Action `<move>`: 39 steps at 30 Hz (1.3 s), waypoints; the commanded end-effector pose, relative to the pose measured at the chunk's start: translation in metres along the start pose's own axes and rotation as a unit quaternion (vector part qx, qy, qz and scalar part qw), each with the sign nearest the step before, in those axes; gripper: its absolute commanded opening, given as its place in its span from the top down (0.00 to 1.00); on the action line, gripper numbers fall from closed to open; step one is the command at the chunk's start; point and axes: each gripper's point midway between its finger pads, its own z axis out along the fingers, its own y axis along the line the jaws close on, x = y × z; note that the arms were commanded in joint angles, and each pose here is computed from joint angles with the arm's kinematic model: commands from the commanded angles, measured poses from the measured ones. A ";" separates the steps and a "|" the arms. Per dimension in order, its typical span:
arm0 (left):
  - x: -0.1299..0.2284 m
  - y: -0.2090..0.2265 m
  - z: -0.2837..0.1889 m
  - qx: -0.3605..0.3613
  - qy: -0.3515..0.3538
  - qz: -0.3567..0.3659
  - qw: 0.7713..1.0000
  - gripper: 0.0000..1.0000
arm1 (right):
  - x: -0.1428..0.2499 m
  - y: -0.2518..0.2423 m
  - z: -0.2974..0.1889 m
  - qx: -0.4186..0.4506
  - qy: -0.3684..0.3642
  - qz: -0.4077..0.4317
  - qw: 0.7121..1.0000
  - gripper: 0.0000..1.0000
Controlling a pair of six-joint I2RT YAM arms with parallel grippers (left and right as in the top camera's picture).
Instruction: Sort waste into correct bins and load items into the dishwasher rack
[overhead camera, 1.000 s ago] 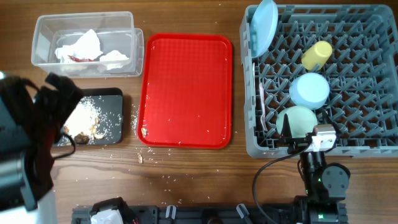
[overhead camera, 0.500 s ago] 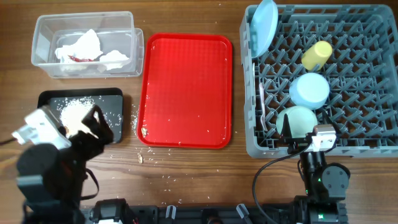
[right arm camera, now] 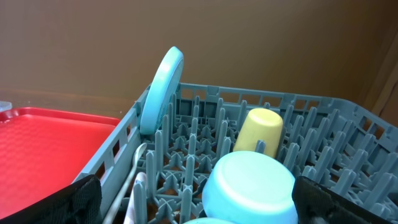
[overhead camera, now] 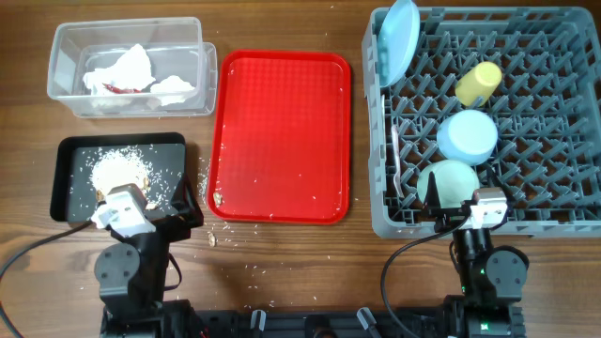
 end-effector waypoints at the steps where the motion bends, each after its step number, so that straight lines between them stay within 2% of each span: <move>1: 0.002 -0.003 -0.002 0.018 -0.028 0.012 0.999 0.00 | -0.001 -0.004 -0.001 0.010 -0.004 -0.006 1.000 0.00; 6: 0.008 -0.002 0.001 0.031 -0.058 0.012 0.998 0.00 | -0.001 -0.004 -0.001 0.010 -0.004 -0.005 1.000 0.00; 15: -0.009 -0.009 0.004 0.054 -0.115 0.014 0.992 0.00 | -0.001 -0.004 -0.001 0.010 -0.004 -0.006 1.000 0.00; 30: 0.016 -0.008 0.018 0.074 -0.113 0.017 0.991 0.00 | -0.001 -0.004 -0.001 0.010 -0.003 -0.006 1.000 0.00; 33: 0.034 -0.002 0.022 0.062 -0.075 0.015 0.995 0.00 | -0.001 -0.004 -0.001 0.009 -0.003 -0.006 1.000 0.00; 39: 0.039 -0.011 0.022 0.079 -0.066 0.018 0.994 0.00 | -0.001 -0.004 -0.001 0.010 -0.004 -0.006 1.000 0.00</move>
